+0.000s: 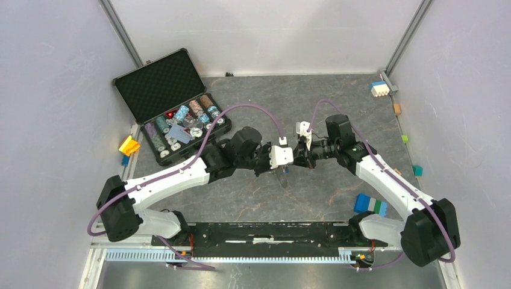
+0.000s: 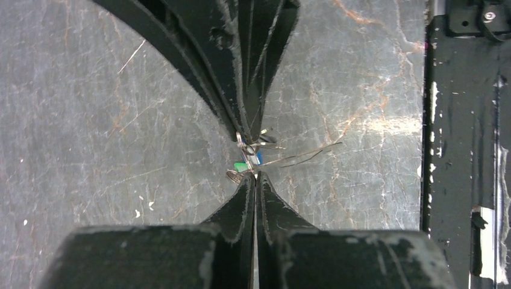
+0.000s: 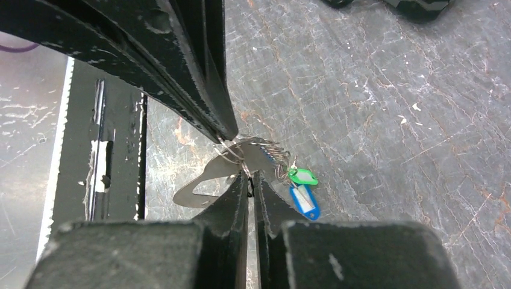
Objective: Put the keys on the keyring
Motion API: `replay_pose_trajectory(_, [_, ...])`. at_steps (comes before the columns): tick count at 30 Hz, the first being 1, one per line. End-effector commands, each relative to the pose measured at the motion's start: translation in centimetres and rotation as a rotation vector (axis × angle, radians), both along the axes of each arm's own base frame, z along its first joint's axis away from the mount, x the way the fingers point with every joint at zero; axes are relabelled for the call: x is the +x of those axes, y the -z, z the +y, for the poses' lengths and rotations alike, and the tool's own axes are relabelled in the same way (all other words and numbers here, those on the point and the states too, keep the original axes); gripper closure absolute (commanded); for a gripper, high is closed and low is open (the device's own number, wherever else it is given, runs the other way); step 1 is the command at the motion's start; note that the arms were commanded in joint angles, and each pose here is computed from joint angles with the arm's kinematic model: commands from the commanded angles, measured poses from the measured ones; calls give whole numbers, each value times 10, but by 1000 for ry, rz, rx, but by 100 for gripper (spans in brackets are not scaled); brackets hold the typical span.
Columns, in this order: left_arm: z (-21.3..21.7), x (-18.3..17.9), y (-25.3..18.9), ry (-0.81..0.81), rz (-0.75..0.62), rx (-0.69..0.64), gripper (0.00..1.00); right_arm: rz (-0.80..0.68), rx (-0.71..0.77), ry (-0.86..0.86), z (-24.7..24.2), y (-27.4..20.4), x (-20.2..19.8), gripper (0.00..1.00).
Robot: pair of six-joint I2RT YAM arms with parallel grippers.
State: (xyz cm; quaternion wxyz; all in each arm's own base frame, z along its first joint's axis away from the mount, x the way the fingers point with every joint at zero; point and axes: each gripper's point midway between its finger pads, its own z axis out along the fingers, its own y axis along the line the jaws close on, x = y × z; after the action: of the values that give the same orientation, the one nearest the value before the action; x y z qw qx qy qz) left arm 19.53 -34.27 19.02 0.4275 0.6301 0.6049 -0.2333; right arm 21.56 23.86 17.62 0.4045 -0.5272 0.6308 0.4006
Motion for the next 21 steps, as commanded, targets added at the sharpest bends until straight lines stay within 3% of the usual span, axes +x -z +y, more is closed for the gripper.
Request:
replay_pose_trajectory(1, [-12, -19, -30, 152, -59, -102, 98, -52, -15, -17, -1, -3, 8, 88])
replay_pose_trajectory(12, [-5, -26, -31, 222, -40, -149, 98, -181, -8, -144, -5, -16, -13, 52])
replay_pose_trajectory(21, [0, -33, -37, 296, -7, -198, 98, -276, 18, -203, -7, -36, -24, 48])
